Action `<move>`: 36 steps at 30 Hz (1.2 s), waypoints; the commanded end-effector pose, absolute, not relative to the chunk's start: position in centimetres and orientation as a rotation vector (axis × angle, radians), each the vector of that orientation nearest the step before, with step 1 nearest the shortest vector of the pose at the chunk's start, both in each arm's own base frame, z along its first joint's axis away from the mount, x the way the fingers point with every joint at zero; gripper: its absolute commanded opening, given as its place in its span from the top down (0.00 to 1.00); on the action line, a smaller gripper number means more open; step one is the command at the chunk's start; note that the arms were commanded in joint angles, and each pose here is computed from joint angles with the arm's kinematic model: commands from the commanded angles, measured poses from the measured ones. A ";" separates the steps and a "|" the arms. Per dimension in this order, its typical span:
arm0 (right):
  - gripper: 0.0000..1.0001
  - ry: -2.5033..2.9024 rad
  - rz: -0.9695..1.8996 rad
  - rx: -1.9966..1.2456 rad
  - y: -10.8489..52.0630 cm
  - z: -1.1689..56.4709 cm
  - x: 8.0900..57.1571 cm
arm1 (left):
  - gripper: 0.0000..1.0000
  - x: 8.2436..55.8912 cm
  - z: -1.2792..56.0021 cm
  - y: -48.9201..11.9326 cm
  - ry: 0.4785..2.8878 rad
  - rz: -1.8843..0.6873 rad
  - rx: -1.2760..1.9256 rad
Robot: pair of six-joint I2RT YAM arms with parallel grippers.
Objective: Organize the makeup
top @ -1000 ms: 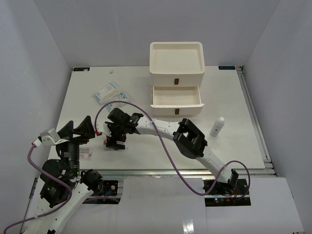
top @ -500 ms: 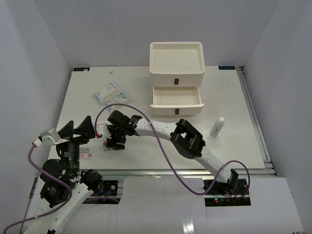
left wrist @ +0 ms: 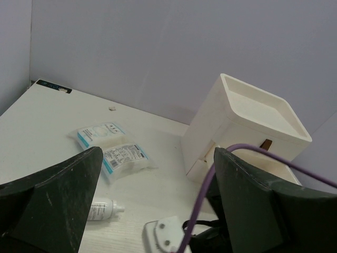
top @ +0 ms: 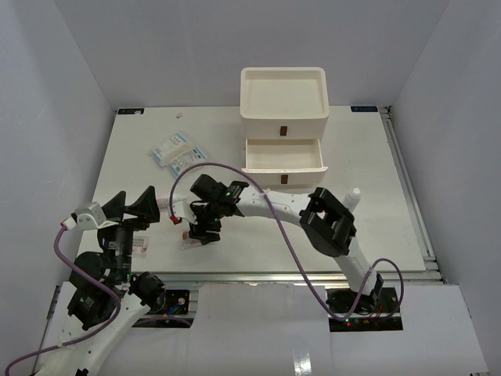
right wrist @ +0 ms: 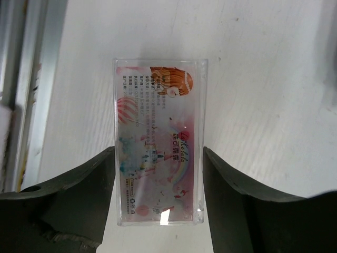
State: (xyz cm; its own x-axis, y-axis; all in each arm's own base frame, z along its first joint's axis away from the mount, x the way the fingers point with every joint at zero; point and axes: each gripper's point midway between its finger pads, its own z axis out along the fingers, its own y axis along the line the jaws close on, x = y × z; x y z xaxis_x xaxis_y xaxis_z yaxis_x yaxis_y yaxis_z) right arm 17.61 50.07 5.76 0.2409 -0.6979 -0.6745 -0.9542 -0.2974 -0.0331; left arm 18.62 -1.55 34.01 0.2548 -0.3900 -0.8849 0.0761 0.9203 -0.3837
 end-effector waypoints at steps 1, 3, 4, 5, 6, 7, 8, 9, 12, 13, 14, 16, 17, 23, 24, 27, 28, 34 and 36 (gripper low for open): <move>0.83 1.337 0.879 -1.985 47.2 16.1 17.9 | 0.02 18.9 34.2 -2.5 1.276 -0.334 -0.238; 0.84 1.287 0.861 -1.927 45.3 19.9 18.5 | 0.02 19.0 34.1 -2.5 1.277 -0.335 -0.233; 0.85 1.280 0.844 -1.904 44.3 21.0 18.9 | 0.02 19.0 34.1 -2.6 1.277 -0.335 -0.232; 0.85 1.285 0.824 -1.887 43.5 21.5 19.4 | 0.02 19.1 34.0 -2.7 1.281 -0.333 -0.230; 0.85 1.297 0.799 -1.866 42.6 21.9 20.0 | 0.02 19.2 33.9 -2.7 1.287 -0.330 -0.227; 0.85 1.310 0.767 -1.830 41.5 22.8 21.1 | 0.02 19.3 33.8 -2.8 1.293 -0.328 -0.224; 0.85 1.323 0.733 -1.792 40.3 23.6 22.2 | 0.02 19.4 33.7 -2.9 1.299 -0.326 -0.221; 0.85 1.349 0.693 -1.742 38.9 24.4 23.9 | 0.02 19.5 33.6 -3.1 1.302 -0.328 -0.215; 0.85 1.414 0.530 -1.619 34.3 26.0 29.2 | 0.02 20.1 33.2 -3.9 1.335 -0.324 -0.187; 0.85 1.431 0.473 -1.591 32.9 26.2 30.6 | 0.02 20.3 33.0 -4.1 1.345 -0.324 -0.179; 0.85 1.467 0.397 -1.556 31.1 26.1 32.5 | 0.02 20.7 32.7 -4.5 1.365 -0.320 -0.166; 0.84 1.501 0.290 -1.531 28.6 25.8 34.9 | 0.02 21.1 32.2 -5.1 1.391 -0.317 -0.145; 0.83 1.515 0.241 -1.528 27.4 25.4 36.1 | 0.02 21.4 31.9 -5.5 1.407 -0.319 -0.130; 0.77 1.587 0.085 -1.492 24.1 23.6 40.1 | 0.02 22.6 30.4 -7.0 1.486 -0.309 -0.079; 0.70 1.598 0.076 -1.484 23.7 23.4 40.6 | 0.02 22.7 30.3 -7.1 1.493 -0.310 -0.076; 0.35 1.617 0.058 -1.484 23.3 22.8 41.4 | 0.02 23.0 29.8 -7.6 1.515 -0.309 -0.060; 0.19 1.623 0.051 -1.486 23.3 22.5 41.6 | 0.02 23.1 29.6 -7.7 1.523 -0.309 -0.055; 0.10 1.630 0.057 -1.460 23.0 23.1 41.2 | 0.02 23.6 28.8 -8.5 1.562 -0.313 -0.036; 0.10 1.630 0.087 -1.438 23.0 24.0 40.3 | 0.02 23.8 28.4 -8.8 1.582 -0.315 -0.032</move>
State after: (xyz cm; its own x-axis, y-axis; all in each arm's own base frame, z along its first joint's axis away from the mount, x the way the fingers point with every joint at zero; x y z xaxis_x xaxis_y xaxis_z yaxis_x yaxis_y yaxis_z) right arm 40.55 22.90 20.38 0.0853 -0.7856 -0.6128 -0.8461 0.2677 -0.4610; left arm 23.50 -7.99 28.53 -0.0116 -0.2154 -0.9765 0.1544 0.9644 -0.2146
